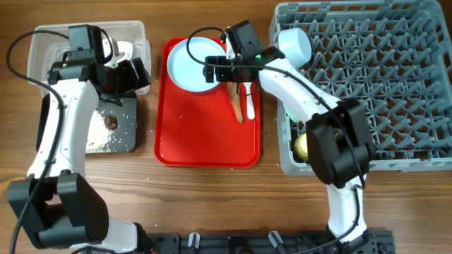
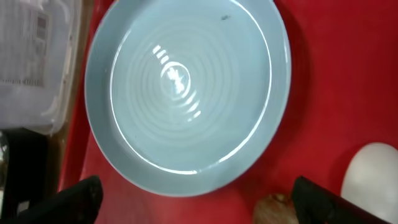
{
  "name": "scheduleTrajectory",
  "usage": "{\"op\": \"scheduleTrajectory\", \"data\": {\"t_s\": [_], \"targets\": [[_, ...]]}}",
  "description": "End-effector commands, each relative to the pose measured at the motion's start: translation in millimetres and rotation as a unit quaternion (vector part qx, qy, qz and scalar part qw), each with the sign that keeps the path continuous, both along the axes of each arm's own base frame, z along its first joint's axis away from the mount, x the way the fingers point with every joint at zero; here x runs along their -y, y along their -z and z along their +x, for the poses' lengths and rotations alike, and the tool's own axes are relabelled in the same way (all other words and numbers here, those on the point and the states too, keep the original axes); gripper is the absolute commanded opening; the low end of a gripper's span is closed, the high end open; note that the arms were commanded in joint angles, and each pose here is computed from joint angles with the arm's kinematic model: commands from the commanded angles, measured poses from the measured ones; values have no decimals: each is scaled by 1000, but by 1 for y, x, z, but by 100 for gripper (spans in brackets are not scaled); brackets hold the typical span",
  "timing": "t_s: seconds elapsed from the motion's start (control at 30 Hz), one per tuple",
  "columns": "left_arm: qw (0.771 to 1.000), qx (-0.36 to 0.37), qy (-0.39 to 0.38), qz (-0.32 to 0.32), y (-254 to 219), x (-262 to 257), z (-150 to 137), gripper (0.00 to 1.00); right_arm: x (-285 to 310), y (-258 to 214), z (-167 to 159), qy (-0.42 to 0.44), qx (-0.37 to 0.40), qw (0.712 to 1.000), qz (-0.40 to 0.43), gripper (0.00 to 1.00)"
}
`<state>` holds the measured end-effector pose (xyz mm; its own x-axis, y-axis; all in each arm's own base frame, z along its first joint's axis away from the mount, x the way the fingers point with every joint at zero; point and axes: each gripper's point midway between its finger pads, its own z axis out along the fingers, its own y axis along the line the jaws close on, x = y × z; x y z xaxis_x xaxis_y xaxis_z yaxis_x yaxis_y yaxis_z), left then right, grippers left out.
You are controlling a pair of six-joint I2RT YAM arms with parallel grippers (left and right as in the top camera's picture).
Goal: Sort waste into correct bins and load items into the dishwasher rack
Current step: 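Reach the right gripper to the light-blue plate rim and grasp it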
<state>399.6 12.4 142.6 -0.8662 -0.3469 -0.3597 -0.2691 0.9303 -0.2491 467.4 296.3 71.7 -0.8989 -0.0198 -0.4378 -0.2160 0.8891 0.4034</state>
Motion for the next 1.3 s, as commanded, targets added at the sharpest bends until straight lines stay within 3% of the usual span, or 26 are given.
{"op": "scheduleTrajectory", "data": {"t_s": [0.0,0.03,0.07,0.3,0.43,0.47,0.5,0.6,0.73,1.27], "targets": [[1000,14,-1,3,-10,-1,2,100,18,-1,20,97,15,995,-16,81],[1000,14,-1,3,-10,-2,2,100,21,3,25,117,19,993,-20,70],[1000,14,-1,3,-10,-1,2,100,20,8,27,120,19,992,-20,68],[1000,14,-1,3,-10,-2,2,100,17,61,21,149,-33,988,-22,61],[1000,14,-1,3,-10,-1,2,100,16,66,21,148,-36,988,-21,51],[1000,14,-1,3,-10,-2,2,100,16,66,21,148,-36,988,-21,47],[1000,14,-1,3,-10,-1,2,100,16,66,21,148,-36,988,-21,35],[1000,14,-1,3,-10,-2,2,100,13,67,17,141,-46,989,-16,13],[1000,14,-1,3,-10,-1,2,100,14,68,16,141,-47,989,-17,8],[1000,14,-1,3,-10,-2,2,100,14,79,19,144,-37,988,-37,4]]}}
